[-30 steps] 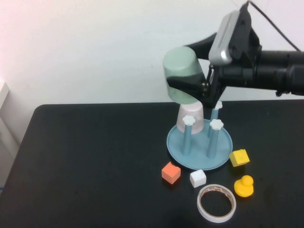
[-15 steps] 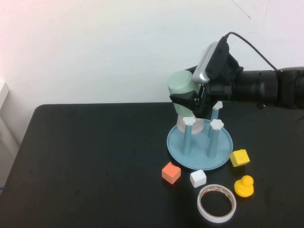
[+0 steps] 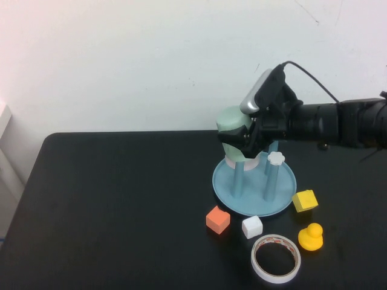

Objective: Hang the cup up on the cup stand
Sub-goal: Place the cup on the cup holder

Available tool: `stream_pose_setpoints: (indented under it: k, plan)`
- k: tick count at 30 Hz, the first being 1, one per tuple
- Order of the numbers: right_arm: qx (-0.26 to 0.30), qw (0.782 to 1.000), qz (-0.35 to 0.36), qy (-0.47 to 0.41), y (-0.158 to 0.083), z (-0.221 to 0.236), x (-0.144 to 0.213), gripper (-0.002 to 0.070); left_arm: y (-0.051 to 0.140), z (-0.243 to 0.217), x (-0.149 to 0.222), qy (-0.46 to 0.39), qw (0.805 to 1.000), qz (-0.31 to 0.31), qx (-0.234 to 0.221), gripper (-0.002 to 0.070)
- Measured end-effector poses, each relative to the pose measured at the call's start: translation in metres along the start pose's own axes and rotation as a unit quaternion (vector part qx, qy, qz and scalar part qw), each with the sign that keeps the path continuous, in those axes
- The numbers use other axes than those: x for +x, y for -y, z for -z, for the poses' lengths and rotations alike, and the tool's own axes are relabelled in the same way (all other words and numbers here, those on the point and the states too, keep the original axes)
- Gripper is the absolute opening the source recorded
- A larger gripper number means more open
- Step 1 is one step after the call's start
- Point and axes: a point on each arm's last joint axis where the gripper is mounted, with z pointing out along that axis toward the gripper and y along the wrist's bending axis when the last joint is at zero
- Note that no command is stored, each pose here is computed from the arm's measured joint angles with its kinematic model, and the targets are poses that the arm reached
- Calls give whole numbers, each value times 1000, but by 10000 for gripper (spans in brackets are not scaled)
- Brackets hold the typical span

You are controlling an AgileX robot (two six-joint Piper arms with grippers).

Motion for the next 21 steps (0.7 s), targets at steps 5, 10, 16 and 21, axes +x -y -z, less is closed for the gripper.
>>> stream_pose_setpoints:
  k: [5, 10, 16, 21]
  plan:
    - [16, 1000, -19, -17, 3, -3, 8, 587, 0, 0, 0, -1, 1000, 0, 1, 0]
    - [19, 999, -22, -20, 4, -4, 9, 587, 0, 0, 0, 0, 1000, 1, 1, 0]
    - [19, 999, -23, -20, 4, -4, 9, 587, 0, 0, 0, 0, 1000, 1, 1, 0]
    - [19, 999, -23, -20, 4, -4, 9, 587, 0, 0, 0, 0, 1000, 1, 1, 0]
